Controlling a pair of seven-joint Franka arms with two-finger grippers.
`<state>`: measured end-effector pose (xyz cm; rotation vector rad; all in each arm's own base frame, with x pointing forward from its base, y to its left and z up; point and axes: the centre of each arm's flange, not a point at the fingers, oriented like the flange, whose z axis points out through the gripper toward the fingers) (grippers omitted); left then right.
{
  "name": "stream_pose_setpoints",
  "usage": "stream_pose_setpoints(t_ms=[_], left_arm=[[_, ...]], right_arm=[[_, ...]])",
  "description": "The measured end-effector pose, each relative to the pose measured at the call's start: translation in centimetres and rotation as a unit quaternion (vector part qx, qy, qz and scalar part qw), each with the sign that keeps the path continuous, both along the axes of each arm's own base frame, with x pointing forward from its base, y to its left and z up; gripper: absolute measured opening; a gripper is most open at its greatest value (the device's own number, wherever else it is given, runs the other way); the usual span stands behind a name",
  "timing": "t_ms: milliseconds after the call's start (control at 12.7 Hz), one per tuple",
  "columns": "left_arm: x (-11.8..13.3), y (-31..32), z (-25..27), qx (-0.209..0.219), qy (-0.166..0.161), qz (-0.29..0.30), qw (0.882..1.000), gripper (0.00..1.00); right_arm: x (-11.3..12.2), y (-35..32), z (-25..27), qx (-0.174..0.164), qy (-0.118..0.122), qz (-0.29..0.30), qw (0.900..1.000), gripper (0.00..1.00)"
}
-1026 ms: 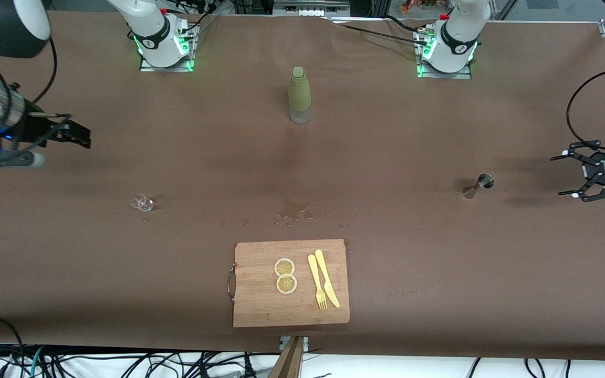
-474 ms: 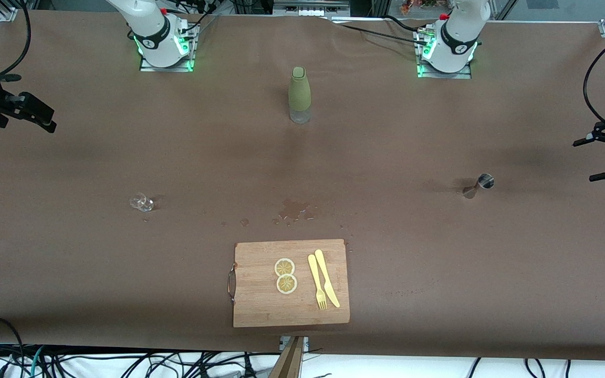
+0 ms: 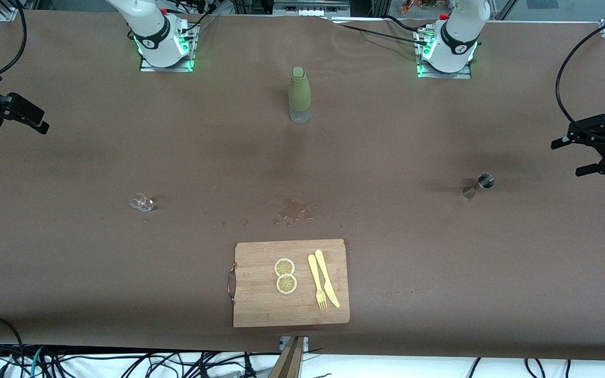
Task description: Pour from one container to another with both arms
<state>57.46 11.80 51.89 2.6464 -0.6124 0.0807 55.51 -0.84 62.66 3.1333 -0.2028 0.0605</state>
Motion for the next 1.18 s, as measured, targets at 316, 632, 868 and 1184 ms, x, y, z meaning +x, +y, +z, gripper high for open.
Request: stream_pose_setpoints(t_ms=[316,632,868,1184], left_arm=[[0.0,-4.5,1.8,0.076,0.054,0.113,0.989,1.00],[-0.6,-7.6,3.9,0.145,0.058,0.172,0.973,1.00],[-1.3,-9.6,5.6,0.159,0.050,0.174,0.971,1.00],[-2.8,-10.5,7.9,0.190,0.038,0.176,0.965,1.00]], right_arm=[[0.0,1.0,0.0,0.000,0.000,0.009,1.000,1.00],[0.0,1.4,0.0,0.000,0.000,0.012,1.000,1.00],[0.1,1.5,-0.2,0.000,0.001,0.013,1.000,1.00],[0.6,1.4,-1.0,-0.001,0.008,0.012,1.000,1.00]])
